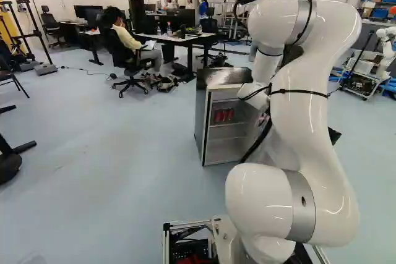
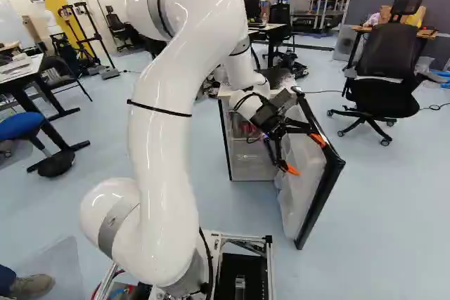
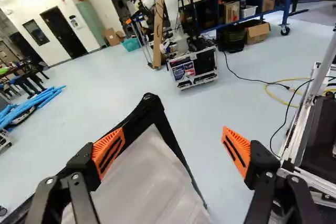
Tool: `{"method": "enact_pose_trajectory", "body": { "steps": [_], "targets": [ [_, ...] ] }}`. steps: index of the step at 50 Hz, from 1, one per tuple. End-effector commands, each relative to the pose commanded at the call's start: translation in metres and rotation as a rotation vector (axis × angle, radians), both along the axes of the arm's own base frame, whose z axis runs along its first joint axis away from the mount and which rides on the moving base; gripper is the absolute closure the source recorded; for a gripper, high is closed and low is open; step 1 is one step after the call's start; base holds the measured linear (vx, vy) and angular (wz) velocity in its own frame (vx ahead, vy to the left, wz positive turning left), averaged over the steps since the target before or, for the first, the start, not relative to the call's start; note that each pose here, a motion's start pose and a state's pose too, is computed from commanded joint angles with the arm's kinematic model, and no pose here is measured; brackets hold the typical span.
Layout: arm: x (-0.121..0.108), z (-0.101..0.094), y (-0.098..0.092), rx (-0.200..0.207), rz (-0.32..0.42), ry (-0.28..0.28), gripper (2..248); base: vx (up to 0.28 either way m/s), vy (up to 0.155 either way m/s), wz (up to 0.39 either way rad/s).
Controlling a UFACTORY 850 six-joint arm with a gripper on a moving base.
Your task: Grab a drink from the fridge
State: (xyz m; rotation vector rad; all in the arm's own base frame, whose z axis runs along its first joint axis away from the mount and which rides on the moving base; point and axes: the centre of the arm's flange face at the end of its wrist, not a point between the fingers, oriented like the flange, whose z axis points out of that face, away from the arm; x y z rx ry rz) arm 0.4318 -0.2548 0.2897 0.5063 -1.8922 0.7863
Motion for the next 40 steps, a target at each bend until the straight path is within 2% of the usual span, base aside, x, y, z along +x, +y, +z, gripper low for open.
{"method": "enact_pose_trajectory", "body": {
  "steps": [40],
  "targets": [
    [0.01,0.011,-0.108,-0.055,-0.175,-0.111,3,0.0,0.0,0.0]
  ]
}}
